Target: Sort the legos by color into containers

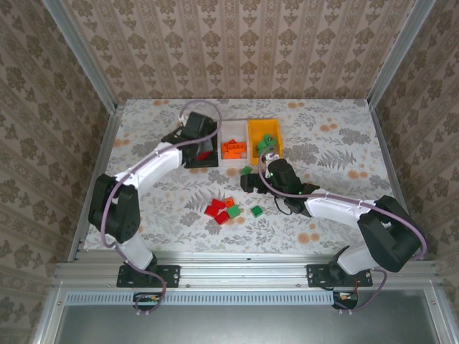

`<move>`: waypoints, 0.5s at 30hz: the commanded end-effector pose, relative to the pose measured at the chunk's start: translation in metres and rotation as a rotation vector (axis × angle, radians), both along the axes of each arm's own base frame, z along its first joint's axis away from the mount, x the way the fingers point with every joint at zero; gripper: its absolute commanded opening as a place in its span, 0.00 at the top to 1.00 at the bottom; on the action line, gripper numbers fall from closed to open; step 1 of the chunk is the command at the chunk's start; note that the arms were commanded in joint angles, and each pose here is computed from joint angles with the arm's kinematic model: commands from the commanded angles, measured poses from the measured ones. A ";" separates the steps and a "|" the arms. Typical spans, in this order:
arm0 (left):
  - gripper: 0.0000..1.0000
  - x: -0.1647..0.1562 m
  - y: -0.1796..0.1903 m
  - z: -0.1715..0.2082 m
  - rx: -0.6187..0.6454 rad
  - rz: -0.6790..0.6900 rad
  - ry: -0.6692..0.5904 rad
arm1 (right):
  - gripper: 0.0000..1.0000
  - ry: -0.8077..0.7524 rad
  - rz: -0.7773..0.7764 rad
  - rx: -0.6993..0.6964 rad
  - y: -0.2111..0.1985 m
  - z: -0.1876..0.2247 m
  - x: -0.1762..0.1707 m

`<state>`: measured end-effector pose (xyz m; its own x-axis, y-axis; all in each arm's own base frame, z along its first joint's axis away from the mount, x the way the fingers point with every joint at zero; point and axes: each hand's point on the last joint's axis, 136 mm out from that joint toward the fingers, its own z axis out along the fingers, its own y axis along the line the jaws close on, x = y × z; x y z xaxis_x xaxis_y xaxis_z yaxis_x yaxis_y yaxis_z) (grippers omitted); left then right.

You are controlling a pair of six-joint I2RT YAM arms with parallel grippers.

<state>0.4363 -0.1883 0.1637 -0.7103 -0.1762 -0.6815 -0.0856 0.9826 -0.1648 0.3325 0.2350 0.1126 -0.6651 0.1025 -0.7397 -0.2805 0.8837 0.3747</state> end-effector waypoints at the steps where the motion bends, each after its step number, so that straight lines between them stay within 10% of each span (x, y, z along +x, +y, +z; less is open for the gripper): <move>1: 0.96 0.019 -0.006 -0.037 0.045 -0.103 0.089 | 0.02 -0.001 -0.005 -0.030 -0.002 -0.003 0.002; 10: 0.84 0.063 -0.015 -0.057 0.033 -0.135 0.142 | 0.02 -0.002 -0.005 -0.029 -0.002 -0.002 0.001; 15: 0.40 0.056 -0.021 -0.031 -0.019 -0.174 0.092 | 0.02 -0.002 -0.003 -0.027 -0.002 -0.001 0.001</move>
